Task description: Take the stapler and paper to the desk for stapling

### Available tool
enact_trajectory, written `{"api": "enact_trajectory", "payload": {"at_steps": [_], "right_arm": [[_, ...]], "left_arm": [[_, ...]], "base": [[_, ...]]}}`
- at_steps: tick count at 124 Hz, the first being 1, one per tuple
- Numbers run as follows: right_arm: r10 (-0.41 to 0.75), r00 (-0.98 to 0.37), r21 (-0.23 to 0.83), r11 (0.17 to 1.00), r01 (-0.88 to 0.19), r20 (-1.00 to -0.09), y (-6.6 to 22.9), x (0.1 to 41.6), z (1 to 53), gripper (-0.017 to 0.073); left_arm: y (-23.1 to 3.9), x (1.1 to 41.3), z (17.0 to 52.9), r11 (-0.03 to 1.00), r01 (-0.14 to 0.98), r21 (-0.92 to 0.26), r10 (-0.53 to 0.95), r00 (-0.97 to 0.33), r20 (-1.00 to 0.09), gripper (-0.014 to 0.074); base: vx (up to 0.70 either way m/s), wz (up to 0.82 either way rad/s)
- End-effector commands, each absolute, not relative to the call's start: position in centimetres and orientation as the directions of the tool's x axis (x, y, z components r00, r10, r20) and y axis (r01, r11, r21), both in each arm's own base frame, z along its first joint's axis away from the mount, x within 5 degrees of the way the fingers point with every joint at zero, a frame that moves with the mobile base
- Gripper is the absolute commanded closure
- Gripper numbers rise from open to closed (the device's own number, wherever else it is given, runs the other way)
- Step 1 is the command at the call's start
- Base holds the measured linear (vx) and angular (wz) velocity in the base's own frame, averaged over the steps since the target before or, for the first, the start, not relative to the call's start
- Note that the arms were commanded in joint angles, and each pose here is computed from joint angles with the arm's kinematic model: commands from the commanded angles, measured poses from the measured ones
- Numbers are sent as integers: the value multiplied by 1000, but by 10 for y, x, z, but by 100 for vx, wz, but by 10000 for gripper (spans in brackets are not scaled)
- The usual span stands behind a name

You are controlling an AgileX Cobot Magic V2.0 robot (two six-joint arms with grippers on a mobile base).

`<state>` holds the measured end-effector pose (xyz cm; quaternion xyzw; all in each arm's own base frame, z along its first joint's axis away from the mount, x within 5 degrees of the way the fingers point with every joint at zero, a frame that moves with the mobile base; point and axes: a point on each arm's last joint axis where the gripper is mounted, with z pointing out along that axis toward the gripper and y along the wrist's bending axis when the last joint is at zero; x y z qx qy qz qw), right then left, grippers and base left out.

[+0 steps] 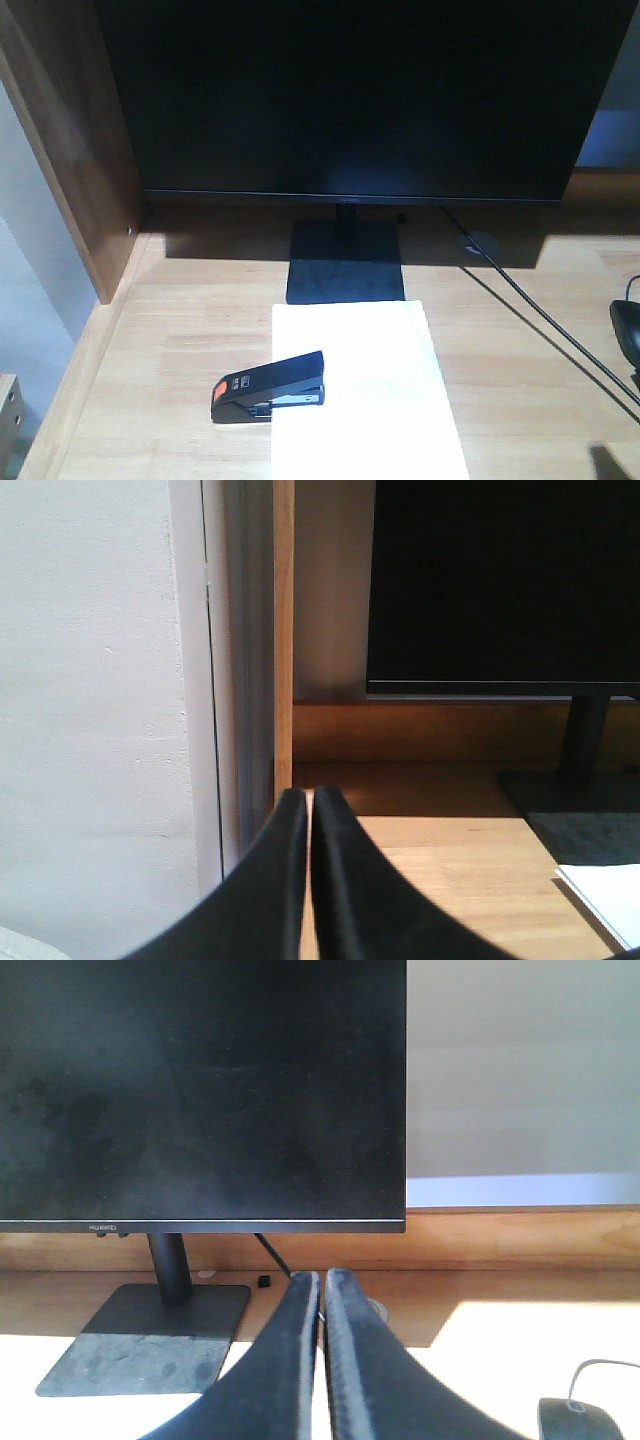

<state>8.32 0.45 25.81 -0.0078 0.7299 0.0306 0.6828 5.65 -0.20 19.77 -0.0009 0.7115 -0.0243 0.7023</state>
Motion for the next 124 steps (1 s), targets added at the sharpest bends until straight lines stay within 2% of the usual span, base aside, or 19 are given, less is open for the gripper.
{"api": "enact_trajectory", "payload": {"at_steps": [1, 12, 44, 61, 124], "right_arm": [[-31, -1, -30, 997, -65, -1000, 5, 84, 271, 561], [-53, 7, -54, 997, -55, -999, 5, 82, 265, 561], [-32, 7, -31, 999, 42, -999, -3, 67, 224, 561], [-31, 22, -30, 998, 49, -999, -3, 61, 201, 561], [-53, 19, -52, 997, 56, -998, -3, 56, 199, 561]], "left_arm": [[-2, 56, 202, 998, 33, -54, -56, 63, -996, 600], [-2, 56, 202, 998, 33, -54, -56, 63, -996, 600], [-2, 56, 202, 998, 33, -53, -55, 63, -997, 600], [-2, 56, 202, 998, 33, -53, -55, 63, -997, 600], [-2, 56, 202, 998, 33, -53, -55, 62, -997, 600]], "base": [[0, 0], [0, 0], [0, 0], [0, 0], [0, 0]]}}
